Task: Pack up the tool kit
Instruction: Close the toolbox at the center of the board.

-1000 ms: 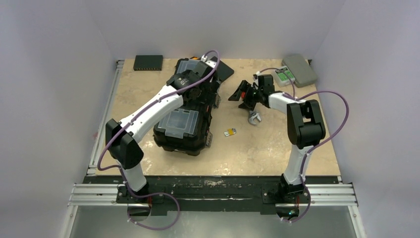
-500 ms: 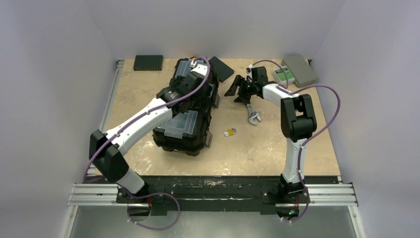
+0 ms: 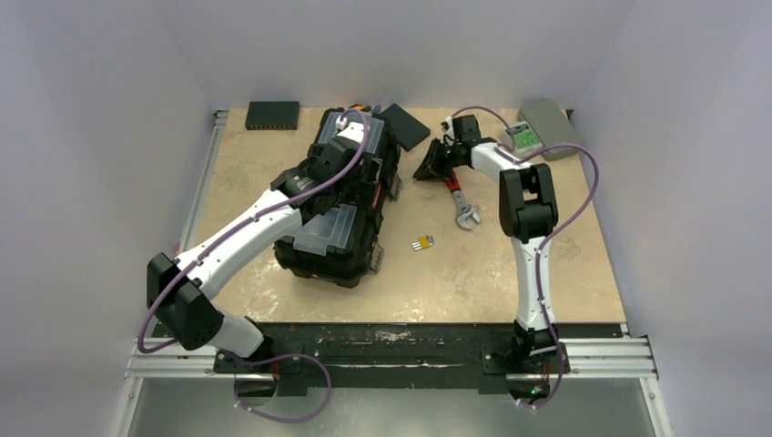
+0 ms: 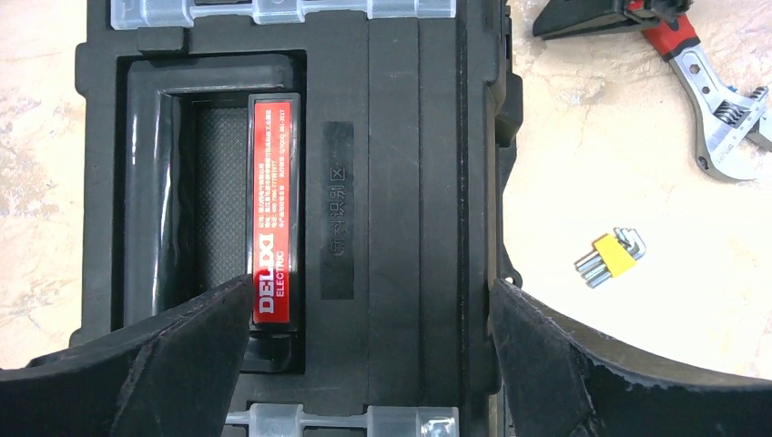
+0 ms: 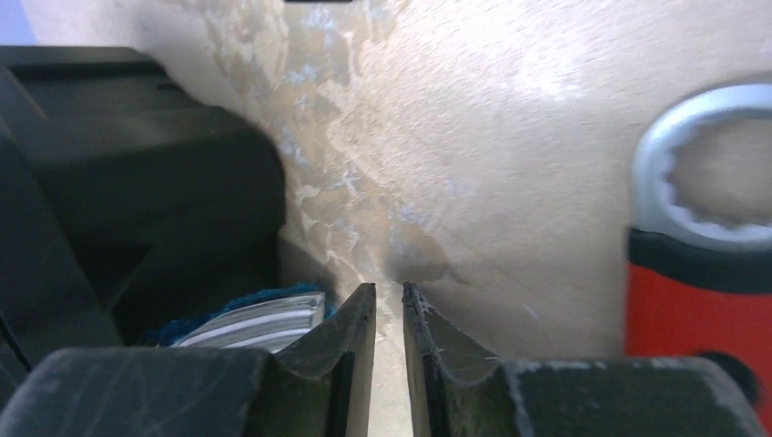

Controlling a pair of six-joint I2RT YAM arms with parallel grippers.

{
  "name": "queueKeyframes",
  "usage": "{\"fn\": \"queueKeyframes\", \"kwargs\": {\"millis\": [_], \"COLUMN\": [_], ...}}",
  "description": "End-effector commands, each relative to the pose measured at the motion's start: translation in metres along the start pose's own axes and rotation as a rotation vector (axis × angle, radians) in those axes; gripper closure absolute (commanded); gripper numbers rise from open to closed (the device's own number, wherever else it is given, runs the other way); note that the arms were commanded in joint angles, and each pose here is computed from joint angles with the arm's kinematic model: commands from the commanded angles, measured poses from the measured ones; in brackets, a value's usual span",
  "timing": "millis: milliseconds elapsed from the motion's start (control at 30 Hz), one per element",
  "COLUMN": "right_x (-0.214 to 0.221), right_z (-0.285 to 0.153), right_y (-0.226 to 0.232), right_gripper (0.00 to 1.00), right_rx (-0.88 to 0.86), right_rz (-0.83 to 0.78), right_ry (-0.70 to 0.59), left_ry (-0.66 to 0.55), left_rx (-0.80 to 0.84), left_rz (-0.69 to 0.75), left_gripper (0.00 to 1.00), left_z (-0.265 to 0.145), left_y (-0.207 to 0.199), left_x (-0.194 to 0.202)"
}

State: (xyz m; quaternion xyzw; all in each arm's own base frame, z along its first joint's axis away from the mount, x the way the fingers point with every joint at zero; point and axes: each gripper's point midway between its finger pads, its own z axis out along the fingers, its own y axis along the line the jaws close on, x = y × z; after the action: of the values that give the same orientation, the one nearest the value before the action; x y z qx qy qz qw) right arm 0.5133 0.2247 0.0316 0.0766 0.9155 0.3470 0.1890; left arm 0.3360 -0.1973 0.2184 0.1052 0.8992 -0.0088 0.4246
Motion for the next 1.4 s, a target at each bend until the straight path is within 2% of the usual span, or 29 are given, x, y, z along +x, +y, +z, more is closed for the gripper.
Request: {"fn": "queueKeyframes", "kwargs": {"millis": [0,167,367,533,867,1200,1367], "right_x": [-0.008,-0.018,-0.009,0.02,0.055,0.07,0.071], "right_z": [0.001,0.014,0.03,0.037,-0.006,-0.049,-0.058], "right_y": [0.039,0.048,0.068,0.076,0.083,0.098,0.101], "right_gripper": [0.85,0.98,1.0,1.0,1.0,1.0,1.0], "right_rx": [-0.151,-0.207,-0.288,-0.333,-0.379,-0.438,-0.438], "right_rz": [-0.077,-0.113,-0.129,-0.178,-0.313,-0.319,-0.304], "right_ry": [0.008,0.013,0.045,0.143,0.279,0.287,0.276], "left_ry": [0.198,0.196,0.196,0.199,0.204,0.176,0.134], "left_rx": [-0.105,-0.091,-0.084,-0.084,-0.053,-0.054,-0.068], "left_rz": [0.076,0.068,0.066,0.064,0.068,0.074,0.115], "left_gripper": [0.05,0.06,0.06,0.06,0.07,0.08,0.09], "left_z": [-0.007,-0.009,-0.01,-0.01,-0.009,-0.022,-0.035], "left_y": [0.038,0.037,0.036,0.035,0.027,0.028,0.026], "left_x": [0.05,0.049,0.049,0.049,0.047,0.038,0.02]}}
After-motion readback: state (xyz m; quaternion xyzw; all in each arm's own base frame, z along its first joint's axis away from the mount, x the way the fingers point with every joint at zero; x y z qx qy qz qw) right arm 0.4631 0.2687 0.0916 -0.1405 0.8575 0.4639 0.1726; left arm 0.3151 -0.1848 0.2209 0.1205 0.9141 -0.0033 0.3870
